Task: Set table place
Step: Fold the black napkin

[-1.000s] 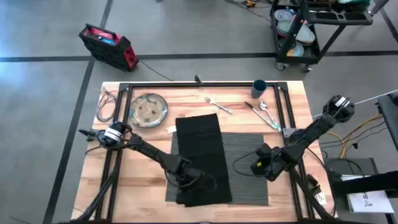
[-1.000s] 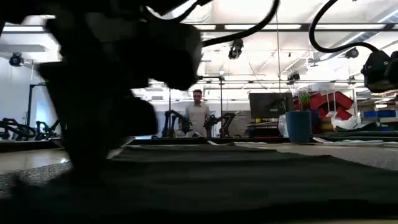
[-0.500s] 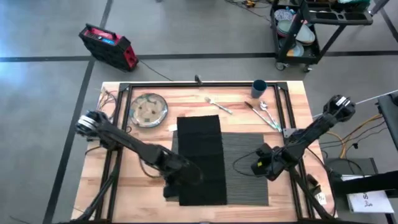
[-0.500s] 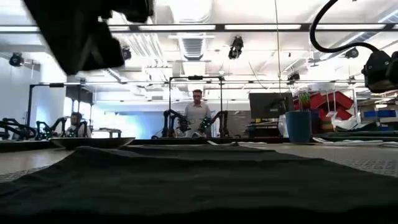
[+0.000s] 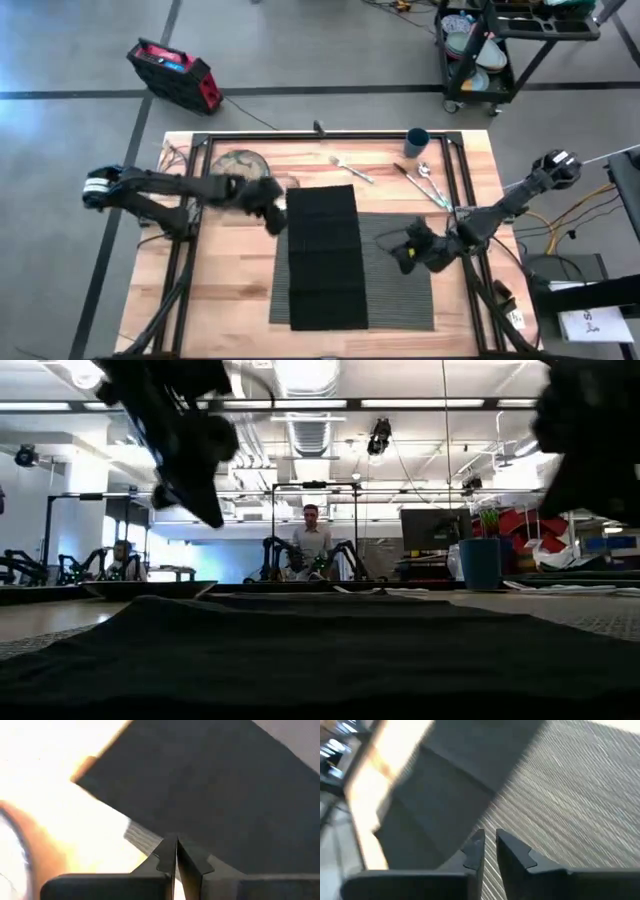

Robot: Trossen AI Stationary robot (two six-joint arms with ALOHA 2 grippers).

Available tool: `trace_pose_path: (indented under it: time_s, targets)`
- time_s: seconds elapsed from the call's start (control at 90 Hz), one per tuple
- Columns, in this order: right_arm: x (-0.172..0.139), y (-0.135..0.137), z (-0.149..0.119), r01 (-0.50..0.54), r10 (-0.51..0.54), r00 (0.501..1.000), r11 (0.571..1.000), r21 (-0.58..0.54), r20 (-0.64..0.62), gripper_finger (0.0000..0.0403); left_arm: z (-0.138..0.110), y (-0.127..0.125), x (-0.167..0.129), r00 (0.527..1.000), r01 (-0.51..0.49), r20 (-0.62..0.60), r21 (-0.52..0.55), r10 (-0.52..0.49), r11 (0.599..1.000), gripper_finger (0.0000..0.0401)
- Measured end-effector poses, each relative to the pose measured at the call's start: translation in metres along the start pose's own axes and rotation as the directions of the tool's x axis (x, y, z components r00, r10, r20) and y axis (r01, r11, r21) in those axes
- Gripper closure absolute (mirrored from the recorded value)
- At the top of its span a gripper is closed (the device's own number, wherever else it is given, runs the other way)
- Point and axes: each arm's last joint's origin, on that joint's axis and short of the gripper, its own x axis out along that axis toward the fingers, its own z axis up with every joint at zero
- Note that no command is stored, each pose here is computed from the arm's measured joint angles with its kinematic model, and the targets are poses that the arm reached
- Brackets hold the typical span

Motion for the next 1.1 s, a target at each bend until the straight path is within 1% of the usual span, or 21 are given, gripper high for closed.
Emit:
trace_pose_path:
  time_s: [0.067, 0.167, 0.233, 0.322, 0.378, 0.433, 0.533, 0.622, 0.7, 0.878, 1.0, 1.1]
  targets:
    - [0.011, -0.002, 0.016, -0.006, 0.006, 1.0, 1.0, 0.013, 0.012, 0.0331, 0.012, 0.025, 0.005, 0.998, 0.057, 0.016, -0.049, -0.057, 0.997, 0.0388]
    - [0.027, -0.016, 0.044, 0.041, -0.041, 0.999, 0.998, 0.042, 0.003, 0.0299, 0.025, 0.058, 0.009, 0.994, 0.11, 0.017, -0.109, -0.109, 0.988, 0.0366]
    - [0.037, -0.028, 0.062, 0.066, -0.066, 0.998, 0.996, 0.058, -0.003, 0.0282, 0.031, 0.074, 0.011, 0.992, 0.127, 0.012, -0.125, -0.126, 0.984, 0.035]
    - [0.047, -0.042, 0.086, 0.074, -0.075, 0.997, 0.994, 0.079, 0.01, 0.0268, 0.039, 0.087, 0.016, 0.983, 0.179, -0.009, -0.117, -0.182, 0.977, 0.0331]
    - [0.051, -0.049, 0.1, 0.066, -0.068, 0.997, 0.994, 0.081, 0.022, 0.0264, 0.044, 0.09, 0.019, 0.977, 0.207, -0.034, -0.1, -0.211, 0.973, 0.0324]
    - [0.055, -0.054, 0.115, 0.058, -0.06, 0.998, 0.995, 0.081, 0.033, 0.0262, 0.046, 0.091, 0.025, 0.97, 0.218, -0.093, -0.074, -0.224, 0.973, 0.0321]
    - [0.063, -0.064, 0.14, 0.056, -0.058, 0.998, 0.996, 0.063, 0.027, 0.0263, 0.051, 0.093, 0.037, 0.958, 0.222, -0.187, -0.004, -0.219, 0.975, 0.032]
    - [0.073, -0.071, 0.158, 0.066, -0.067, 0.998, 0.997, 0.048, 0.018, 0.027, 0.058, 0.093, 0.048, 0.953, 0.194, -0.243, 0.044, -0.178, 0.98, 0.0325]
    - [0.084, -0.078, 0.17, 0.077, -0.076, 0.997, 0.996, 0.042, -0.007, 0.0278, 0.061, 0.095, 0.055, 0.948, 0.161, -0.287, 0.064, -0.137, 0.985, 0.033]
    - [0.114, -0.091, 0.185, 0.087, -0.085, 0.993, 0.996, 0.016, -0.076, 0.0292, 0.068, 0.096, 0.06, 0.95, 0.151, -0.287, 0.083, -0.121, 0.985, 0.0339]
    - [0.131, -0.101, 0.187, 0.115, -0.114, 0.986, 0.993, 0.004, -0.12, 0.0294, 0.069, 0.096, 0.06, 0.953, 0.141, -0.281, 0.094, -0.11, 0.985, 0.034]
    - [0.137, -0.108, 0.186, 0.138, -0.135, 0.981, 0.99, 0.014, -0.139, 0.0288, 0.069, 0.096, 0.06, 0.954, 0.14, -0.28, 0.095, -0.108, 0.986, 0.0338]
